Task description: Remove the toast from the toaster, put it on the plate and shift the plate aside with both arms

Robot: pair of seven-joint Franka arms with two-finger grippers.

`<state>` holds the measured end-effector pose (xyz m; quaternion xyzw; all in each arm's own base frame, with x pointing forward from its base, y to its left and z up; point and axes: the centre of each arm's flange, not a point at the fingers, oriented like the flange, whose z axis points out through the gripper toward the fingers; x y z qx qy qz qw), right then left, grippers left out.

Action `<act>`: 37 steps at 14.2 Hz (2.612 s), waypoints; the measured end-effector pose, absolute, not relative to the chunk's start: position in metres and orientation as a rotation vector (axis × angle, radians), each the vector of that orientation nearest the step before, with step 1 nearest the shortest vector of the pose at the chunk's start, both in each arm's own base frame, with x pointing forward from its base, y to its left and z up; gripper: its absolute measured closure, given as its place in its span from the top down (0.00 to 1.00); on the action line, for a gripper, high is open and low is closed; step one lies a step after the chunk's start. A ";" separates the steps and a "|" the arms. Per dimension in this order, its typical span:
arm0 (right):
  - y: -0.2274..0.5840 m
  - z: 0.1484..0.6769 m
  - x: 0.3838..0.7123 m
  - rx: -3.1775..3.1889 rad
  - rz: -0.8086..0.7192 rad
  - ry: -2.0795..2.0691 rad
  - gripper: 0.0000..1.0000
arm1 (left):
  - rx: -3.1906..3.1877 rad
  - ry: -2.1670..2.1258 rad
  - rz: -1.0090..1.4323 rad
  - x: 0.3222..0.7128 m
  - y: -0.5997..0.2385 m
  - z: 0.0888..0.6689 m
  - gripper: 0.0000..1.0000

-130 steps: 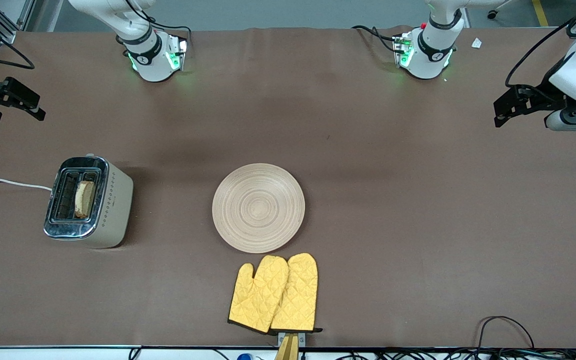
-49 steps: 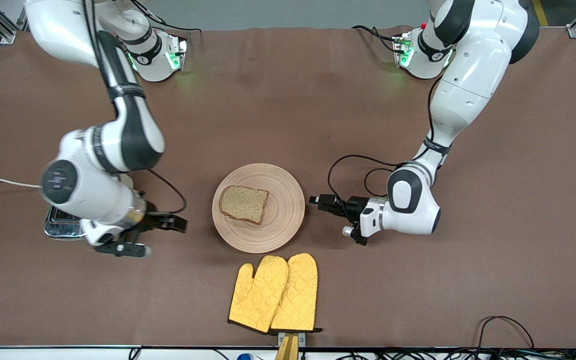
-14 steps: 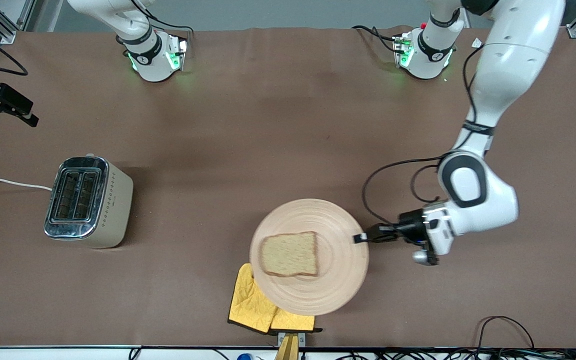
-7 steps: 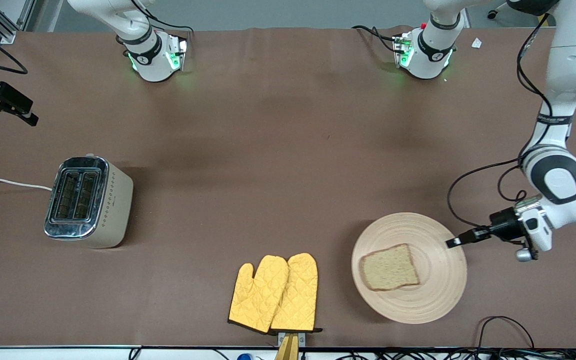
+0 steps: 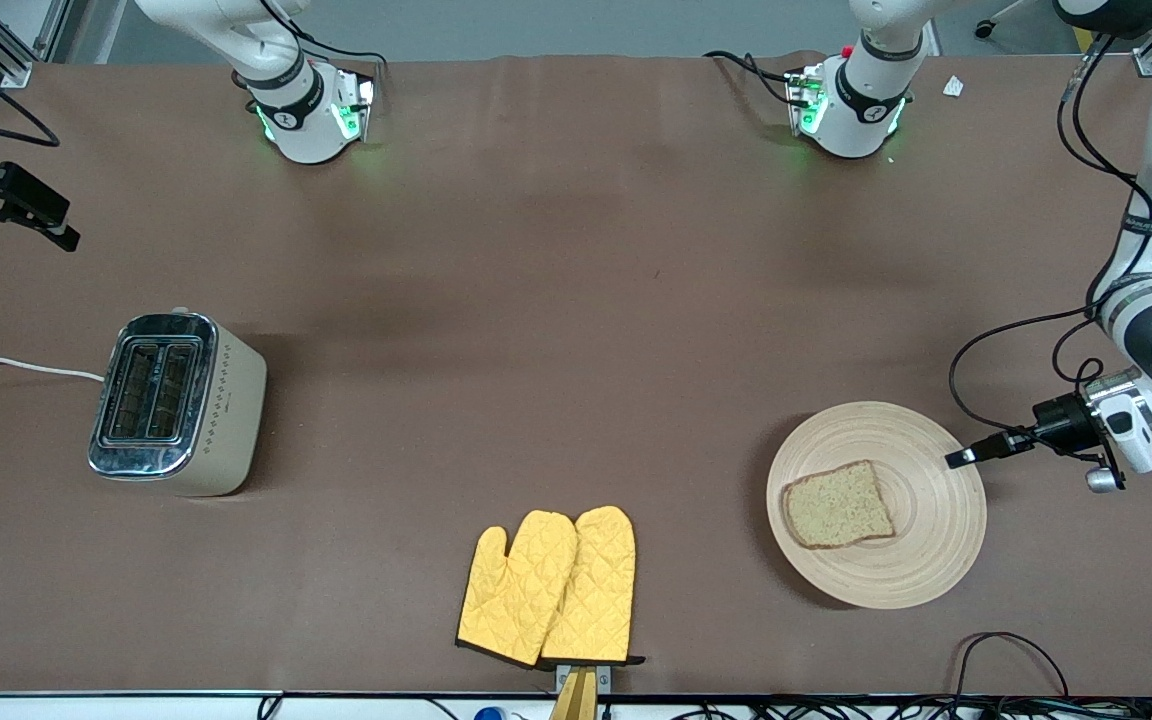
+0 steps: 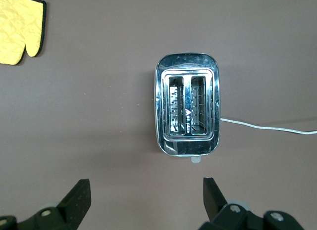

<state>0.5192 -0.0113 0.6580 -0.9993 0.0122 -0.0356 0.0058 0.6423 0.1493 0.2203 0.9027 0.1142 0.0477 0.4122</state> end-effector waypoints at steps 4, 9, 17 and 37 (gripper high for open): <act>-0.005 0.658 0.518 -3.134 -0.102 0.027 1.00 | 2.257 0.312 0.083 0.631 0.168 0.205 0.10; -0.018 0.657 0.517 -3.135 -0.090 0.065 1.00 | 2.268 0.267 0.012 0.625 0.165 0.191 0.19; -0.022 0.657 0.517 -3.135 -0.084 0.076 1.00 | 2.405 0.169 0.060 0.688 0.140 0.280 1.00; -0.038 0.657 0.515 -3.181 -0.073 0.113 1.00 | 3.080 0.094 0.083 0.607 -0.102 0.609 1.00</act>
